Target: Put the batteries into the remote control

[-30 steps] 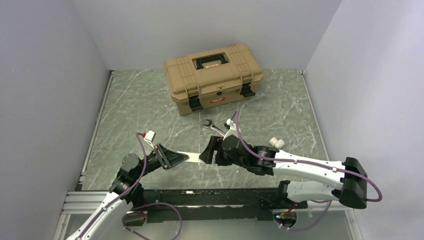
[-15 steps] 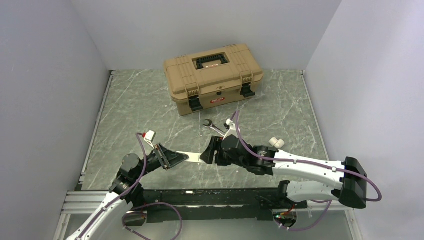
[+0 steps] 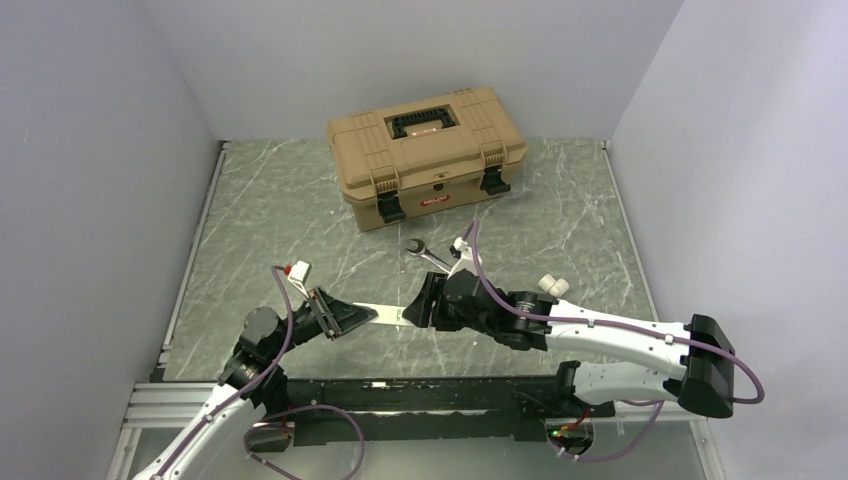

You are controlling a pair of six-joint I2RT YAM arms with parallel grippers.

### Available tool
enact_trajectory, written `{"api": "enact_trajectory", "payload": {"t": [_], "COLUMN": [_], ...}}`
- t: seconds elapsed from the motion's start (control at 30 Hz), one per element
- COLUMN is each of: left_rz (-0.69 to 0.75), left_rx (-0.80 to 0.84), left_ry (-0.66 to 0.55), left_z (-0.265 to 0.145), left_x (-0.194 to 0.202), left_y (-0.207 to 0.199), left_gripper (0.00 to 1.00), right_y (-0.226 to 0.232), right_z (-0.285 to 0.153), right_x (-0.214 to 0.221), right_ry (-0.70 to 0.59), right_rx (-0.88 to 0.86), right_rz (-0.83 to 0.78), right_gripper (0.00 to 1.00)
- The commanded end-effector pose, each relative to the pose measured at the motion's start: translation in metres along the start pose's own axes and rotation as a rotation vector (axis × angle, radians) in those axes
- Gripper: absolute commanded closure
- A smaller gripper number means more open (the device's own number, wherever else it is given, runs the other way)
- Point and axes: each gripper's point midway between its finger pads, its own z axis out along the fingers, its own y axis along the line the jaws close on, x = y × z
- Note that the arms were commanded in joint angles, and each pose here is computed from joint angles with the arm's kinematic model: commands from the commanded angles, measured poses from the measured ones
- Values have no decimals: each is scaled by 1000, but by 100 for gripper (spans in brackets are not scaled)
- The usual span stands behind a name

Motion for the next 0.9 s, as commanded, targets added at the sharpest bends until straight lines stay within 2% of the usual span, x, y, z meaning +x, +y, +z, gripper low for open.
{"api": "enact_trajectory", "payload": {"t": [0.0, 0.27, 0.5, 0.63, 0.87], "left_rz": [-7, -9, -8, -10, -8], "left_rx": [19, 12, 12, 13, 15], "left_ry": [17, 18, 18, 17, 17], "left_z": [-1, -2, -1, -1, -1], "left_x": [8, 9, 9, 8, 8], "left_y": [11, 13, 13, 13, 11], "left_gripper": [100, 100, 100, 100, 100], "right_y": [4, 7, 7, 6, 5], "right_z": [-2, -4, -7, -8, -5], "right_x": [-3, -6, -9, -9, -6], "right_ry": [-16, -26, -35, -36, -28], "right_rx": [-19, -25, -23, -22, -21], "right_rz": [4, 4, 5, 6, 4], "right_gripper": [45, 34, 30, 31, 40]}}
